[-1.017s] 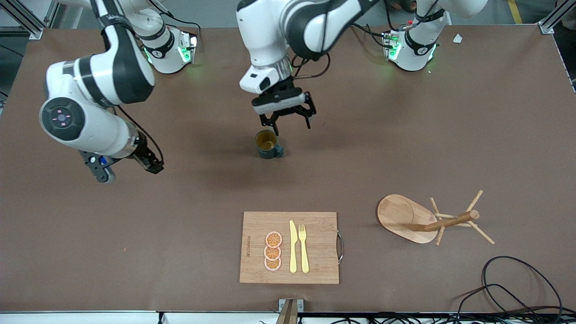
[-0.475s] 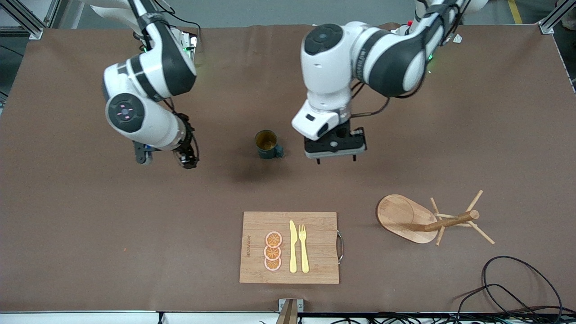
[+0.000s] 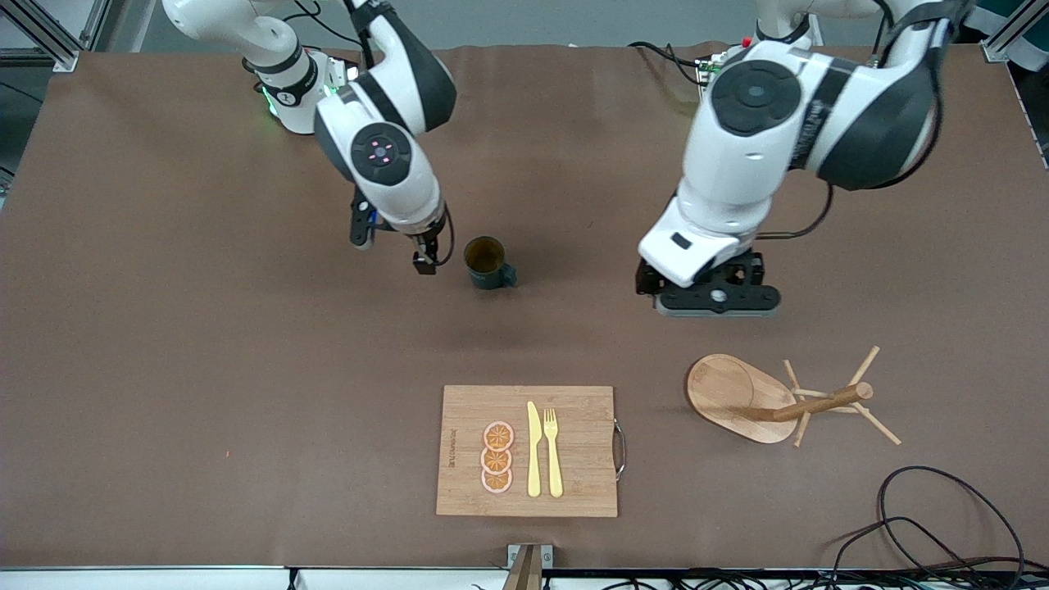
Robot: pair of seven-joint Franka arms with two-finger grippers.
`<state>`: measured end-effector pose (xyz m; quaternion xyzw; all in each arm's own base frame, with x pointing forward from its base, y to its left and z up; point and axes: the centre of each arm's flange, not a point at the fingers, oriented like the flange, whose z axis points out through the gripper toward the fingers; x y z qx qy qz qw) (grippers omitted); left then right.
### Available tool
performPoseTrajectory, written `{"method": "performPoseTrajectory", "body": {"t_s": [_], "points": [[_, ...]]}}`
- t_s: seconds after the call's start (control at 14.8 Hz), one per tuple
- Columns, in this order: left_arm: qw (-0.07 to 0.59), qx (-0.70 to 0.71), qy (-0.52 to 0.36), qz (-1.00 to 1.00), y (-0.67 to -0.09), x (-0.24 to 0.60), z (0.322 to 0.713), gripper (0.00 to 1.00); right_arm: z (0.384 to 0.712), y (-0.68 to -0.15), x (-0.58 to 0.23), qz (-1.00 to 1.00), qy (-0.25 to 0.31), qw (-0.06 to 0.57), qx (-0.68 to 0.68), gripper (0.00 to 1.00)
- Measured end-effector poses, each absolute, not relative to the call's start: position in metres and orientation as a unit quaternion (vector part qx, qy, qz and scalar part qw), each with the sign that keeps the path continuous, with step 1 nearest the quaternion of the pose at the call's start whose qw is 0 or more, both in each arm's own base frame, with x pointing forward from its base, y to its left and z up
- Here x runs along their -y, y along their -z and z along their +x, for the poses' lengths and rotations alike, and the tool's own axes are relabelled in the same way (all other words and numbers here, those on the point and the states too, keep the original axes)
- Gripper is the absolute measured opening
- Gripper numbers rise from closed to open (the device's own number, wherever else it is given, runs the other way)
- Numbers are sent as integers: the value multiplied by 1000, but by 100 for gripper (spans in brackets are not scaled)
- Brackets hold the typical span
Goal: Transfer cup from left to right arm and place
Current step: 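Lower the mug onto the table while the right gripper reaches toward it, then grasp the mug rim with the right gripper while the left gripper withdraws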
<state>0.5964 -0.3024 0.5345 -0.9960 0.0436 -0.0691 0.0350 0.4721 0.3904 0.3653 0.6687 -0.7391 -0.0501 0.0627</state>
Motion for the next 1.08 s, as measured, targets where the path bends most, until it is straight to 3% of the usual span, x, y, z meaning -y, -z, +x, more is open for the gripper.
{"method": "performPoseTrajectory", "body": {"t_s": [0.47, 1.08], "points": [[15, -73, 23, -997, -569, 195, 598, 100, 446, -332, -436, 613, 52, 59, 786, 100], [20, -96, 9, -995, -628, 95, 552, 100, 422, -295, -446, 606, 51, 53, 792, 100]]}}
